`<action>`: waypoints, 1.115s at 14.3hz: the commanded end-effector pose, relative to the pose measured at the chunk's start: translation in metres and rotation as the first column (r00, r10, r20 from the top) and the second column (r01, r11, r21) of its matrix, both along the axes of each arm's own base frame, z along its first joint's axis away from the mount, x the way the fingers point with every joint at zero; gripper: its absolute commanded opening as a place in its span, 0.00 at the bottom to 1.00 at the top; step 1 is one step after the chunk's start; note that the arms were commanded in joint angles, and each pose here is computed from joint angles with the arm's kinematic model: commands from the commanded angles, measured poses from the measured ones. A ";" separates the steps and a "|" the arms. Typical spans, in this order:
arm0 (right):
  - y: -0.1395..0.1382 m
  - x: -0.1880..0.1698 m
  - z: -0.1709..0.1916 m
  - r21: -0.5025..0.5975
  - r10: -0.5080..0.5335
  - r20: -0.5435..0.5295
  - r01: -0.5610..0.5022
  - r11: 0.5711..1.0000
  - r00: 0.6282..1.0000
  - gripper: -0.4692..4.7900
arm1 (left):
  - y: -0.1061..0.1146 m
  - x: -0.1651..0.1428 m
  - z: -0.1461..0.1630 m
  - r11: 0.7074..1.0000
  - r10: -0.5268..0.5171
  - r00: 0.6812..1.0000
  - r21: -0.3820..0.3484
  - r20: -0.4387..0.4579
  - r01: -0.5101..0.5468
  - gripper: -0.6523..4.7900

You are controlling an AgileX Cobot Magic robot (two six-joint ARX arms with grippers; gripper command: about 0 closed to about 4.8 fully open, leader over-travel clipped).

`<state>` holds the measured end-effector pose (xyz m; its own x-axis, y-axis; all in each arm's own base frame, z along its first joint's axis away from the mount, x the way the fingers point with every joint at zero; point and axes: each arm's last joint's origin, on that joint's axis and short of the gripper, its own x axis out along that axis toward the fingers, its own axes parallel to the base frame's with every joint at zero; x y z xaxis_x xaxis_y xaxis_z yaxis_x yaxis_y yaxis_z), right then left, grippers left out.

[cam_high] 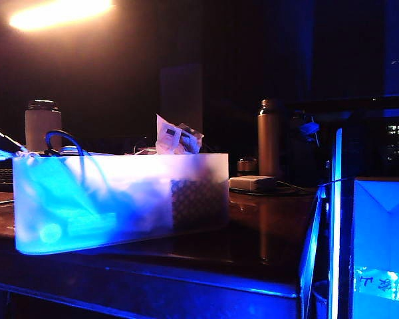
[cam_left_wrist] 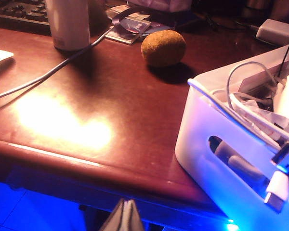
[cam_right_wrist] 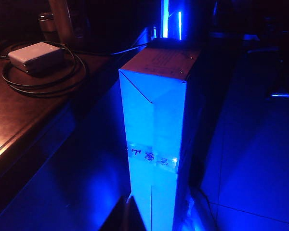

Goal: Pick up the kiwi and place it into the translucent box.

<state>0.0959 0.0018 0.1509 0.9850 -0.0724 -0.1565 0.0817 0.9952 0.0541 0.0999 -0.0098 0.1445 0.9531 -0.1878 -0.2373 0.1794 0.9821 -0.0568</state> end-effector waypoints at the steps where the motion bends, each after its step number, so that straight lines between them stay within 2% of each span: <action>1: 0.001 0.000 -0.001 0.008 0.027 -0.002 -0.027 1.000 1.000 0.09 | 0.000 0.000 -0.003 1.000 0.000 1.000 0.005 -0.020 0.000 0.12; 3: 0.001 0.000 -0.001 0.008 0.027 -0.003 -0.027 1.000 1.000 0.09 | 0.000 0.000 -0.003 1.000 0.000 1.000 0.005 -0.020 0.000 0.12; 4: 0.001 0.000 -0.001 0.046 0.020 0.000 -0.020 0.999 1.000 0.09 | 0.000 0.000 -0.003 1.000 0.006 1.000 -0.017 -0.024 -0.006 0.12; 6: 0.001 0.000 0.001 0.246 0.002 0.013 -0.006 0.969 1.000 0.09 | 0.000 -0.001 0.003 0.988 0.036 0.999 -0.148 -0.040 -0.041 0.12; 8: 0.003 -0.004 0.015 0.281 0.059 0.012 -0.060 0.958 0.998 0.09 | 0.001 -0.004 0.030 0.972 0.066 0.998 -0.225 -0.001 -0.064 0.12; 10: 0.002 -0.011 0.039 0.273 0.061 0.049 -0.072 0.959 0.997 0.09 | 0.002 -0.007 0.063 0.968 0.111 0.993 -0.231 0.049 -0.097 0.12; 11: 0.003 -0.012 0.051 0.272 0.069 0.065 -0.084 0.959 0.996 0.09 | 0.002 -0.004 0.078 0.969 0.111 0.994 -0.224 0.022 -0.103 0.12; 12: 0.003 -0.012 0.061 0.269 0.100 0.070 -0.116 0.956 0.992 0.09 | 0.001 0.002 0.088 0.975 0.084 0.996 -0.205 -0.027 -0.088 0.12; 14: 0.006 -0.008 0.081 0.232 0.200 0.054 -0.207 0.950 0.978 0.09 | -0.004 0.021 0.112 0.987 -0.053 0.994 -0.156 -0.094 0.038 0.11; 16: 0.009 0.001 0.103 0.191 0.260 0.030 -0.261 0.946 0.965 0.09 | -0.009 0.047 0.148 0.975 -0.189 0.971 -0.146 -0.147 0.168 0.11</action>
<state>0.0946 0.0093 0.2439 0.9694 0.1904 -0.1549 -0.1416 0.9494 0.2804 0.1417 -0.0168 0.2803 0.8715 -0.3379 -0.3553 0.2644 0.9341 -0.2399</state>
